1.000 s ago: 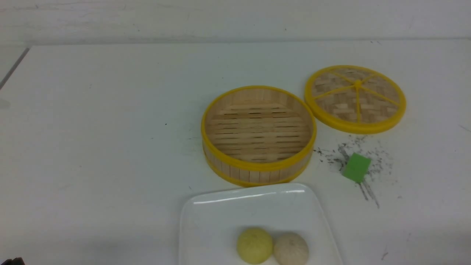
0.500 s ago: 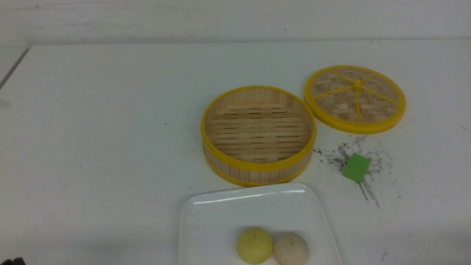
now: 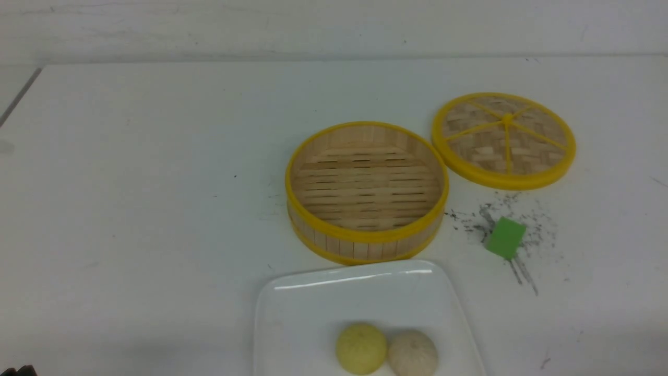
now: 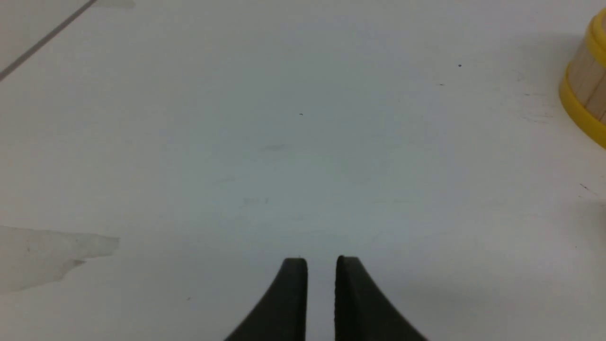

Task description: Put the steamed buns into the plate on the white tablecloth.

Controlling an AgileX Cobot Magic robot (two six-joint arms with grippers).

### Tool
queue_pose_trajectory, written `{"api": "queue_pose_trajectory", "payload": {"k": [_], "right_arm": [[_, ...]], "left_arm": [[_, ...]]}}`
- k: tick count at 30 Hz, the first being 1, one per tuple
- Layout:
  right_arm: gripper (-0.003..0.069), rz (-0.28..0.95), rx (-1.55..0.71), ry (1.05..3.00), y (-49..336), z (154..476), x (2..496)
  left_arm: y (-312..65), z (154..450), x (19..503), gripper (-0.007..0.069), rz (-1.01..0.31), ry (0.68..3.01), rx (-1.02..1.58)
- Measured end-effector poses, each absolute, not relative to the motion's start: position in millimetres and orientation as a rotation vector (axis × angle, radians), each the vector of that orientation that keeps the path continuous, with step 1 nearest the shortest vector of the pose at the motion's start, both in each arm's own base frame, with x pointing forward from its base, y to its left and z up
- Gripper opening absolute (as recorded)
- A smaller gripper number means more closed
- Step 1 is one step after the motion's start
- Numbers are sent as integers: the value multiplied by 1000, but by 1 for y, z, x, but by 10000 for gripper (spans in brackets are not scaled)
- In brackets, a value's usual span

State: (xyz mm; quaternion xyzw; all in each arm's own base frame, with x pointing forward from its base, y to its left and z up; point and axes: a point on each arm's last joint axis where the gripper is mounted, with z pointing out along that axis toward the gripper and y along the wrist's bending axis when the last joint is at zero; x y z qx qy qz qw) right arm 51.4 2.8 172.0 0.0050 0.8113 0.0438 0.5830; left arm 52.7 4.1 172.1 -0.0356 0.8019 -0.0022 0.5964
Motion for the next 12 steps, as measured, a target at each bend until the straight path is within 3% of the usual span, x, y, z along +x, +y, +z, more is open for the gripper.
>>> {"api": "queue_pose_trajectory", "payload": {"k": [12], "right_arm": [[219,101,11,1894,3,172,51]], "left_arm": [[4,172,53,127,-5,1862,-83]]}}
